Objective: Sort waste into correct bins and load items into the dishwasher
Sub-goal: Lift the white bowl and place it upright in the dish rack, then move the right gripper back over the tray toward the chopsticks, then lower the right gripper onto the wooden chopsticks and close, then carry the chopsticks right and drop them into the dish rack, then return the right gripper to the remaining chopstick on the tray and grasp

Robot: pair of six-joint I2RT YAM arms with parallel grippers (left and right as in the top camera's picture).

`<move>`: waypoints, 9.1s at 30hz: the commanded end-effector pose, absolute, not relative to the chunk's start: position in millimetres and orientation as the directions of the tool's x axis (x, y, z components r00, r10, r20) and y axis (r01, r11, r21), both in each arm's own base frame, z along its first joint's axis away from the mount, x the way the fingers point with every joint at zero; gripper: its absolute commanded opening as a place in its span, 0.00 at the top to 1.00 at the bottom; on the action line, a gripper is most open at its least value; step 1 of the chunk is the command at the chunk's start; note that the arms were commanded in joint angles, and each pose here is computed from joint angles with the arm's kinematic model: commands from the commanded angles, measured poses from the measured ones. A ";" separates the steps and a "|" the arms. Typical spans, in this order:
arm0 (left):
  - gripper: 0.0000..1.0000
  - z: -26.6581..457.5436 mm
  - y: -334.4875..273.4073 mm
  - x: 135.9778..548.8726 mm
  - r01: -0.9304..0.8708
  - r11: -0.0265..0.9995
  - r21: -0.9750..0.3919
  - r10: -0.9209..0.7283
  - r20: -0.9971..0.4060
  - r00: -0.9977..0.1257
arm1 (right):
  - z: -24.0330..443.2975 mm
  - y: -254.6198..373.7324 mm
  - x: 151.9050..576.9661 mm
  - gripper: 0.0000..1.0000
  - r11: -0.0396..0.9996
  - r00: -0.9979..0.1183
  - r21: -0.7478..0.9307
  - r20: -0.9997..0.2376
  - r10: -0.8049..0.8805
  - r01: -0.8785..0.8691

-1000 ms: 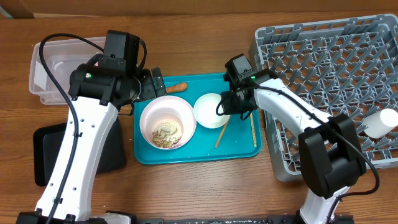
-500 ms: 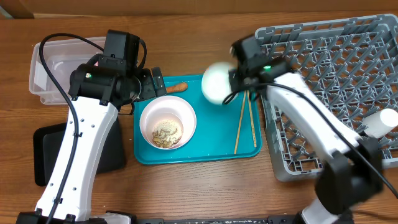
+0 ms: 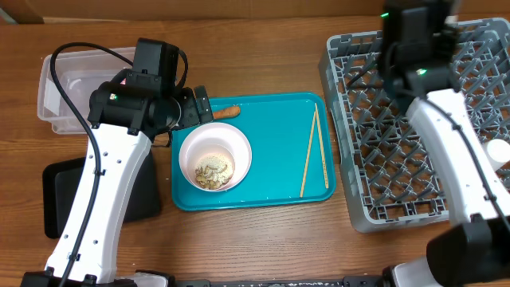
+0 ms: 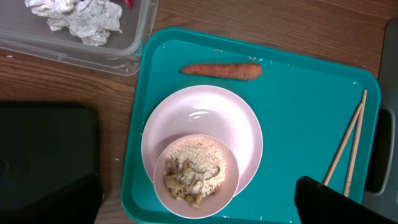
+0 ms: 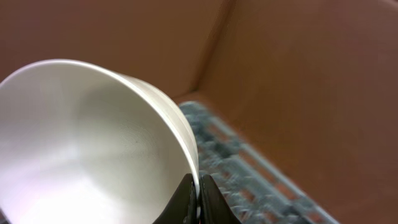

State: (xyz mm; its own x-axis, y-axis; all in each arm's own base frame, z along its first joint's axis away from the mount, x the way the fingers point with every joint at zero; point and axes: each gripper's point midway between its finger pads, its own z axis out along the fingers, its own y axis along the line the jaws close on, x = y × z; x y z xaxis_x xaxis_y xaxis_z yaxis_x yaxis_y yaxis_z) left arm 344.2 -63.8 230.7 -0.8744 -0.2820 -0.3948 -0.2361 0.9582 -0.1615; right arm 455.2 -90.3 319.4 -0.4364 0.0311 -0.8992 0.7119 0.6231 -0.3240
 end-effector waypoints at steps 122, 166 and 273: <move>0.00 233.5 -60.2 343.2 -0.243 0.959 -0.145 -0.282 -0.403 -0.871 | 13.4 175.7 296.9 0.36 0.998 -0.998 0.058 -0.062 -0.007 -0.011; 0.00 233.6 -61.4 343.3 -0.243 0.958 -0.152 -0.285 -0.401 -0.871 | -3.1 159.1 290.8 0.92 0.998 -0.995 -0.001 -0.075 0.069 0.069; 0.00 231.6 -60.6 339.0 -0.249 0.957 -0.146 -0.287 -0.385 -0.877 | -1.8 137.3 314.2 0.44 0.994 -0.995 -0.049 0.003 -0.102 -0.102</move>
